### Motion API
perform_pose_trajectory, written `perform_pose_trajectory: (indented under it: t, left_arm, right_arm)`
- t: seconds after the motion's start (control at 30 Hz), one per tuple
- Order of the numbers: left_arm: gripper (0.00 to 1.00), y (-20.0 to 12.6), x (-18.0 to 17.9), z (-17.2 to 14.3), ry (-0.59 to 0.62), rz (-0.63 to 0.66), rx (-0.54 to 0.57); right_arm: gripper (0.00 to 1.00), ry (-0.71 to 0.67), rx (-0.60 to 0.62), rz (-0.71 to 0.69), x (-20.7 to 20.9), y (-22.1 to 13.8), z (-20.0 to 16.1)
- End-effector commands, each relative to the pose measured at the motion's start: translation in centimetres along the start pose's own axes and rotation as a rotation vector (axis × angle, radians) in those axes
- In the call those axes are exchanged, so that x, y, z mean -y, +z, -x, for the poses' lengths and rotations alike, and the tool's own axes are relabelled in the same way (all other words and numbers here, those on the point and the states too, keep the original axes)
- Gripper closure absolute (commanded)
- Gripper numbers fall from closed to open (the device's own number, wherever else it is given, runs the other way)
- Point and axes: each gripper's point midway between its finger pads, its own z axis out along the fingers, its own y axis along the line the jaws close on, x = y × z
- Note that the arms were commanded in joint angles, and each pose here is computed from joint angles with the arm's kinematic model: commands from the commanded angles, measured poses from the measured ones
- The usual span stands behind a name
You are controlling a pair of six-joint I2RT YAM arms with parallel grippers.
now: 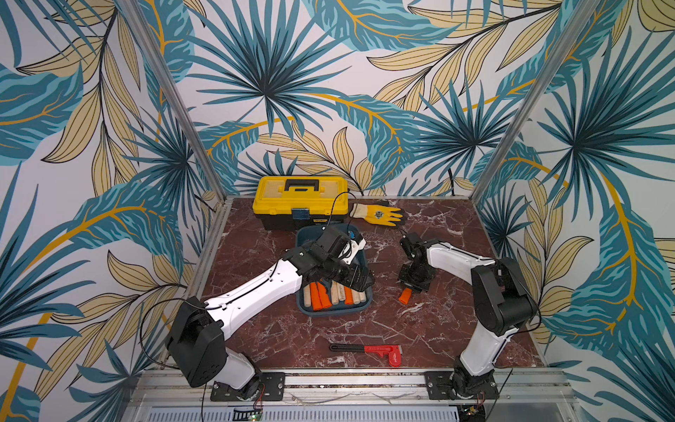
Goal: Put small sickles into storage boxes
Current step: Pick up the sickle at the center of the board.
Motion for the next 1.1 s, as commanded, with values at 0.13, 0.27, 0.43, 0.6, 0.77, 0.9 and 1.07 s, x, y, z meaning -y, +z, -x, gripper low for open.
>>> perform_pose_trajectory:
  t: [0.13,0.27,0.43,0.6,0.77,0.9,1.07]
  left_arm:
    - [0.01,-0.8,0.3,0.3,0.010,-0.007,0.013]
    - [0.01,-0.8,0.2,0.0,0.004,-0.006,0.010]
    - [0.01,-1.0,0.2,0.2,0.006,0.001,0.020]
    - [0.01,-1.5,0.3,0.5,0.008,0.006,0.038]
    - [0.00,-2.1,0.4,0.7,0.014,0.009,0.055]
    - [0.01,-3.0,0.3,0.8,0.025,0.029,0.084]
    - [0.01,-4.3,0.1,0.9,0.028,0.054,0.124]
  right_arm:
    - [1.00,-0.021,-0.010,-0.047,1.7,0.1,-1.5]
    - [1.00,-0.047,0.014,-0.047,1.8,-1.4,-1.8]
    - [1.00,-0.075,0.036,-0.051,1.9,-2.8,-2.3]
    - [1.00,-0.095,0.055,-0.037,1.7,-4.1,-2.6]
    - [1.00,-0.127,0.073,-0.024,1.1,-5.3,-2.7]
    - [1.00,-0.152,0.084,-0.008,0.3,-6.3,-2.7]
    - [1.00,-0.179,0.091,0.009,-0.6,-7.1,-2.5]
